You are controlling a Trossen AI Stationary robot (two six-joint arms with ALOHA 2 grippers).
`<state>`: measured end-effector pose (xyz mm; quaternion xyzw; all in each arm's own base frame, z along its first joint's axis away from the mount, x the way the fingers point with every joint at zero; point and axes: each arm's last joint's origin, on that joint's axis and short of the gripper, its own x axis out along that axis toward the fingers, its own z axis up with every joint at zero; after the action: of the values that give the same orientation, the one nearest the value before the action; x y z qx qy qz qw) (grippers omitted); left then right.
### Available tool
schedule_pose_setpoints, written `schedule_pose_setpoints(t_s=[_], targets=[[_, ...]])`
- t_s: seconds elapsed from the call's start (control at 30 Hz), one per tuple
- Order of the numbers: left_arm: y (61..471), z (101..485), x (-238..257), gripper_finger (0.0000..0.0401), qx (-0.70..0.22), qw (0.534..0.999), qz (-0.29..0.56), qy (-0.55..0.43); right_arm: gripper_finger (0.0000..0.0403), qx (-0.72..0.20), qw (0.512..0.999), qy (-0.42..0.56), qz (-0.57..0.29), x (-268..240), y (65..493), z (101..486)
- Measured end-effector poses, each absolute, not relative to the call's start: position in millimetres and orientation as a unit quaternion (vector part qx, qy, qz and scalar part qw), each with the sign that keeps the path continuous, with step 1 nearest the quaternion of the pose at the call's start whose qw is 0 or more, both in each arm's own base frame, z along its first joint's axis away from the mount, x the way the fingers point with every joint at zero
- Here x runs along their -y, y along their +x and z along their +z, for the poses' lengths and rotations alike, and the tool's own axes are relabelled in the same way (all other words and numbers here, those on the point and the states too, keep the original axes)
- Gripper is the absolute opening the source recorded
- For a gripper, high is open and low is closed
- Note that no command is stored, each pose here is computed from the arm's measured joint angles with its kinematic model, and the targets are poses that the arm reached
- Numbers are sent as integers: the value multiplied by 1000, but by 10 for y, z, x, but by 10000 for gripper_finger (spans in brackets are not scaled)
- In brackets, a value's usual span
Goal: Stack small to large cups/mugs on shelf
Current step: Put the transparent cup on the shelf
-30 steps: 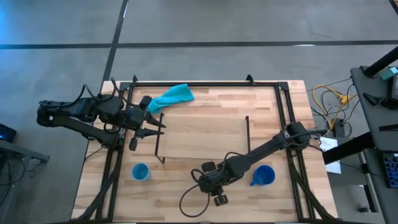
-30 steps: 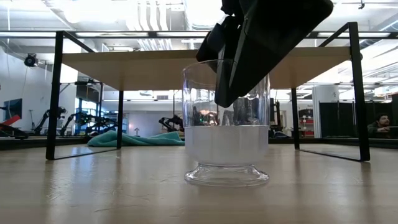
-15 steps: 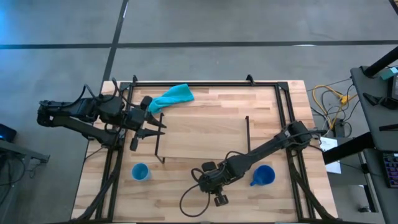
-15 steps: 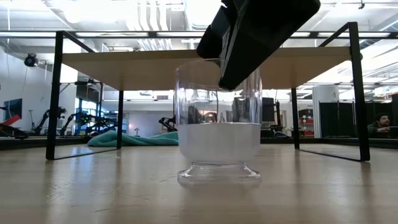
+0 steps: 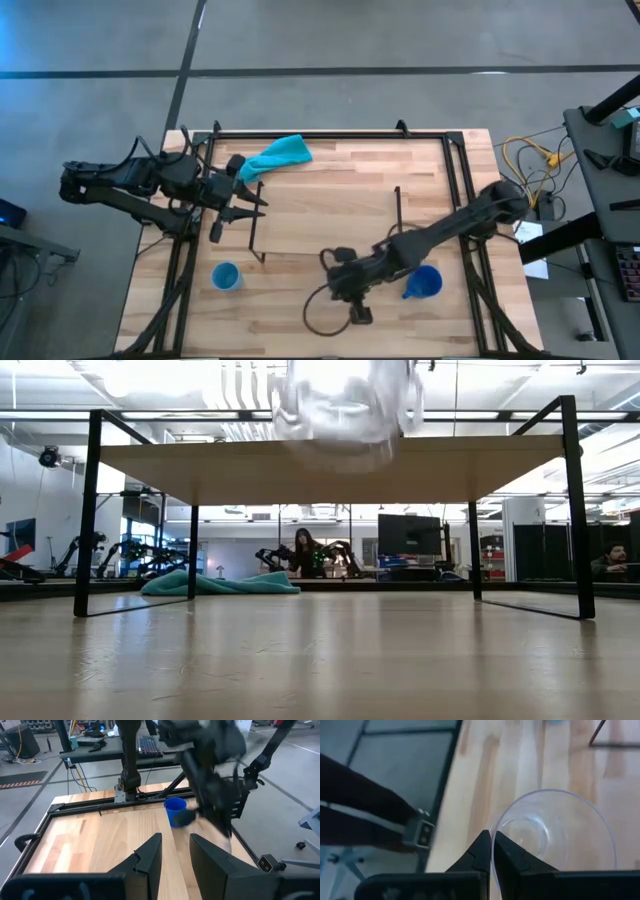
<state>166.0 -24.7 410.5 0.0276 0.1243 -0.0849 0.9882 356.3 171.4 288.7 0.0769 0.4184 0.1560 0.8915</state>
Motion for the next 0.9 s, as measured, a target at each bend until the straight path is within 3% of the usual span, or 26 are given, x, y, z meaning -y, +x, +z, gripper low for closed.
schedule_pose_setpoints(t_s=[0.2,0.4,0.63,0.9], targets=[[1677,4096,250,86,-128,988,-85,28,9,-367,916,78,139,-1555,3271,3373],[1680,4101,250,86,-127,988,-85,28,9,-364,931,27,14,-1286,2888,3652],[1683,4101,251,86,-127,988,-85,29,9,-453,887,47,-75,-1061,2639,3600],[1681,4102,248,86,-127,988,-81,29,9,-499,864,39,-55,-995,2724,3481]])
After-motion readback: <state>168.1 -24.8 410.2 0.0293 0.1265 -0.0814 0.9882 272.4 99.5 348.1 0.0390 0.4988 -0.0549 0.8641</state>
